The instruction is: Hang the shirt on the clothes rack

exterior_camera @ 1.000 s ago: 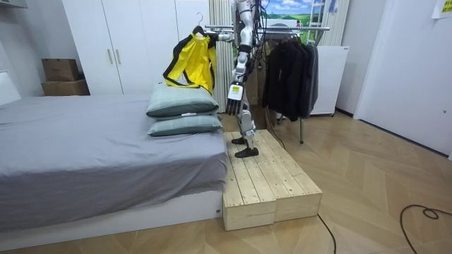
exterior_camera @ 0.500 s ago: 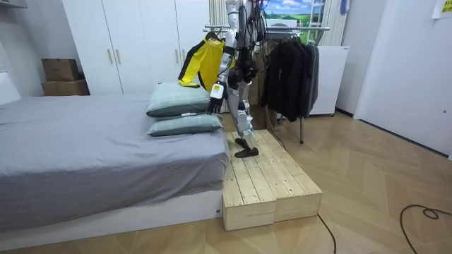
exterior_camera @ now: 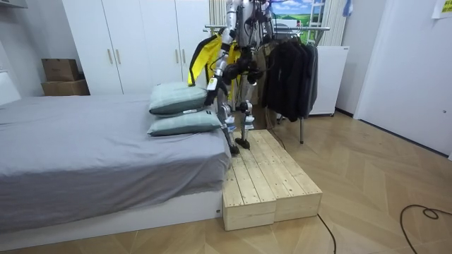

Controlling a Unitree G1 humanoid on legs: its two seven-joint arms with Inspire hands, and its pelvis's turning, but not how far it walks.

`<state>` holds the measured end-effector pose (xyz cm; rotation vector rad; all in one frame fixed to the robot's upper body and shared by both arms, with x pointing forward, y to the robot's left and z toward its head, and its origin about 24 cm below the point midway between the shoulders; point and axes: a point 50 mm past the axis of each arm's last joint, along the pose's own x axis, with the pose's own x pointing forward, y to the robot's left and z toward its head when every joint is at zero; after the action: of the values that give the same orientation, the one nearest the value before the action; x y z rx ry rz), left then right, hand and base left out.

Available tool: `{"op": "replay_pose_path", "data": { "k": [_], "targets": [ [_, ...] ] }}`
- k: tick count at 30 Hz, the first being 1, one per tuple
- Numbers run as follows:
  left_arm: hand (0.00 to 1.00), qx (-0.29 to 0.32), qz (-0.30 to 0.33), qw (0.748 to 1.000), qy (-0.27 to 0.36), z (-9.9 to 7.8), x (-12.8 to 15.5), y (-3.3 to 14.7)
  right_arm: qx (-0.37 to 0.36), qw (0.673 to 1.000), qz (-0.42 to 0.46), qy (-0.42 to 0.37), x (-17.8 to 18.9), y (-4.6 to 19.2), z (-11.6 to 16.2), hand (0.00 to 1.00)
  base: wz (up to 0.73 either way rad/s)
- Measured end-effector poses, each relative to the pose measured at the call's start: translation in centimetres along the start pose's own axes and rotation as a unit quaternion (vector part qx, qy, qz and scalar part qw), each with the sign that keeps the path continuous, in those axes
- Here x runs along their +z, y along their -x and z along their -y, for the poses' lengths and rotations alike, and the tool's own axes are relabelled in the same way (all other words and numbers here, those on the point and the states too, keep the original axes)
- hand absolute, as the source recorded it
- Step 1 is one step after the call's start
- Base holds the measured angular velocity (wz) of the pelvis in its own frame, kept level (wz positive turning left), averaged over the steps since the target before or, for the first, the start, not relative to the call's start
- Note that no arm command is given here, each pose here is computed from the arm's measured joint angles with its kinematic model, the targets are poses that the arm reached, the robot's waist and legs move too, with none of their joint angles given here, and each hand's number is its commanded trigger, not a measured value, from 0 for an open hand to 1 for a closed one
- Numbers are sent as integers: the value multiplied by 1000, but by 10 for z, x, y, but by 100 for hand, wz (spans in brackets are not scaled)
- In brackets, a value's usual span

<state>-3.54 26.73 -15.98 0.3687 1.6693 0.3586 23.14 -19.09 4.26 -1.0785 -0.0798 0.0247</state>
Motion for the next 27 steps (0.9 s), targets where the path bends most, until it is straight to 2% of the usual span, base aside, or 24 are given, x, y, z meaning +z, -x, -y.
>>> {"op": "replay_pose_path", "data": {
  "k": [3,6,9,11,13,17,27],
  "targets": [
    [0,-3,-2,1000,17,3,1,0,7,1000,9,-2,5,-1,-4,100,-125],
    [0,2,19,1000,21,5,20,2,-2,1000,4,-3,4,-2,-3,100,-66],
    [0,15,70,997,35,6,60,8,-3,1000,-6,2,2,-2,-2,100,-42],
    [0,11,122,992,34,13,88,15,-10,1000,-4,8,4,-6,1,100,-40],
    [0,-2,138,990,32,20,95,19,-18,1000,1,6,7,-7,5,100,-43],
    [0,-26,136,990,26,30,92,19,-42,999,12,-2,13,-10,14,100,-35],
    [0,-42,102,993,37,30,60,11,-31,999,10,-2,12,-8,13,100,-29]
  ]
}}
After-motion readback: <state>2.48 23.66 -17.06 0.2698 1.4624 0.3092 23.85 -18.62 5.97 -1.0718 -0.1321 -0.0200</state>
